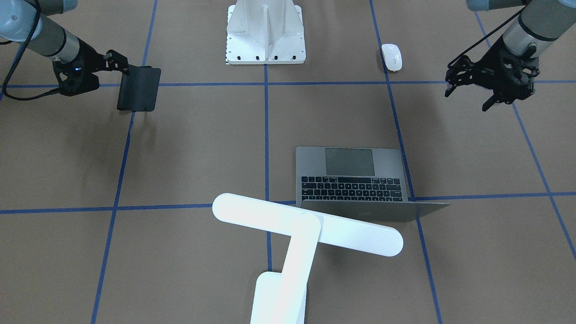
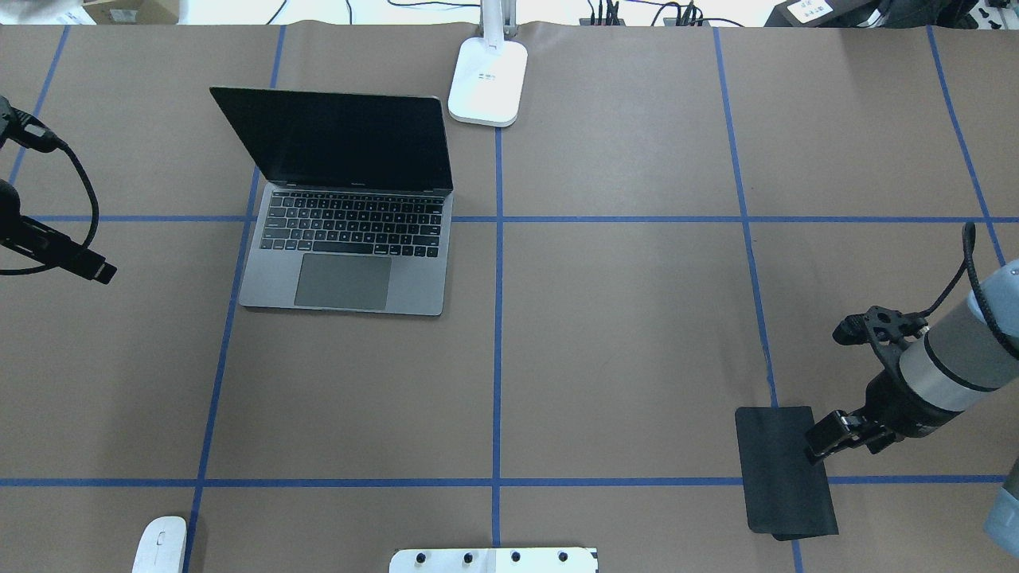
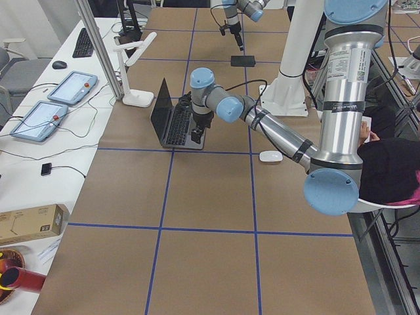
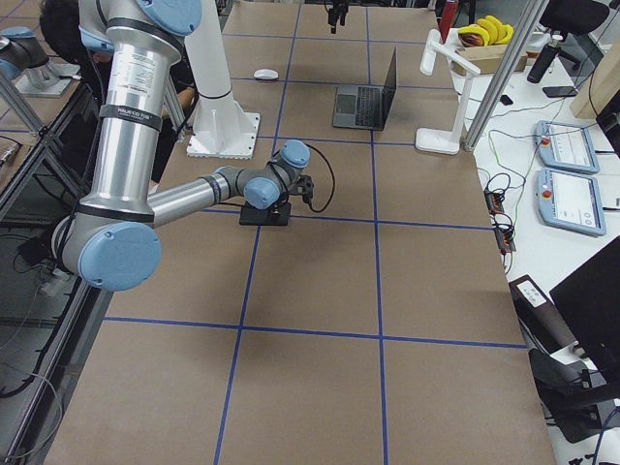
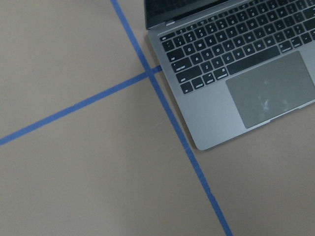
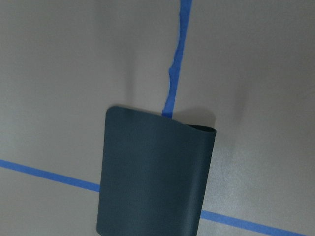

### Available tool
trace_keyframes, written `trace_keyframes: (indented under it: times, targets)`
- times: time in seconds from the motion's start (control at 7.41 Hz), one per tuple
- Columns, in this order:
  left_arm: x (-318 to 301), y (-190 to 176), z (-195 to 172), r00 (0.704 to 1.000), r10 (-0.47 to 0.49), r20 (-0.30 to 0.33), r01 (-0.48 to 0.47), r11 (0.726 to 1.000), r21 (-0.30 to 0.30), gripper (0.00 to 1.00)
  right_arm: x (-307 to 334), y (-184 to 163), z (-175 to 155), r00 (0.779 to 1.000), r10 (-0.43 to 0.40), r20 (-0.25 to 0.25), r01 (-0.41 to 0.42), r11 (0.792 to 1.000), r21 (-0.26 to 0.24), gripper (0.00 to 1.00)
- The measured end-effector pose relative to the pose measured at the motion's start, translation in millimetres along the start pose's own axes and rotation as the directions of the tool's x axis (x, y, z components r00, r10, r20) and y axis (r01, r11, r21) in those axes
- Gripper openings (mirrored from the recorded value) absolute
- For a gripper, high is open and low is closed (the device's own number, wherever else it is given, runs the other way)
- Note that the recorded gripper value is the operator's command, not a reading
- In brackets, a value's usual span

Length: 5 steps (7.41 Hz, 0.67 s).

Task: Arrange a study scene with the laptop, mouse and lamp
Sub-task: 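Grasp the edge of the black mouse pad with the right gripper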

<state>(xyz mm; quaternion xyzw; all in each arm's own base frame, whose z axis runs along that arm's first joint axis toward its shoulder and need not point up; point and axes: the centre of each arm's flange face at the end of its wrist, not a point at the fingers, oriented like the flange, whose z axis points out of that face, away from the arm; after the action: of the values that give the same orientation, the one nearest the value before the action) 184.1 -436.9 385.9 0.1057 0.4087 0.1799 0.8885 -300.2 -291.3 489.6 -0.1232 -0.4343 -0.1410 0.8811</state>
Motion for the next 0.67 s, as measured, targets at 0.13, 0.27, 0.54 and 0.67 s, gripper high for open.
trace_keyframes:
  times: [0.13, 0.27, 0.54, 0.67]
  targets:
    - [0, 1, 1, 1.000, -0.002, 0.000, 0.002, 1.000, 0.000, 1.00, 3, -1, 8, 1.000, 0.002, -0.009, -0.002, 1.000, -0.014, 0.99]
    - [0, 2, 1, 1.000, 0.001, -0.001, -0.001, 1.000, 0.004, 1.00, 3, -5, 15, 1.000, 0.002, -0.012, -0.003, 1.000, -0.023, 0.98]
    - [-1, 4, 3, 1.000, 0.007, -0.002, -0.007, 1.000, 0.002, 1.00, -2, -17, 26, 1.000, 0.002, -0.009, -0.002, 0.999, -0.033, 0.92]
    - [-1, 6, 4, 1.000, 0.009, -0.002, -0.009, 1.000, 0.001, 1.00, -1, -22, 31, 1.000, 0.005, -0.013, -0.006, 0.999, -0.037, 0.87]
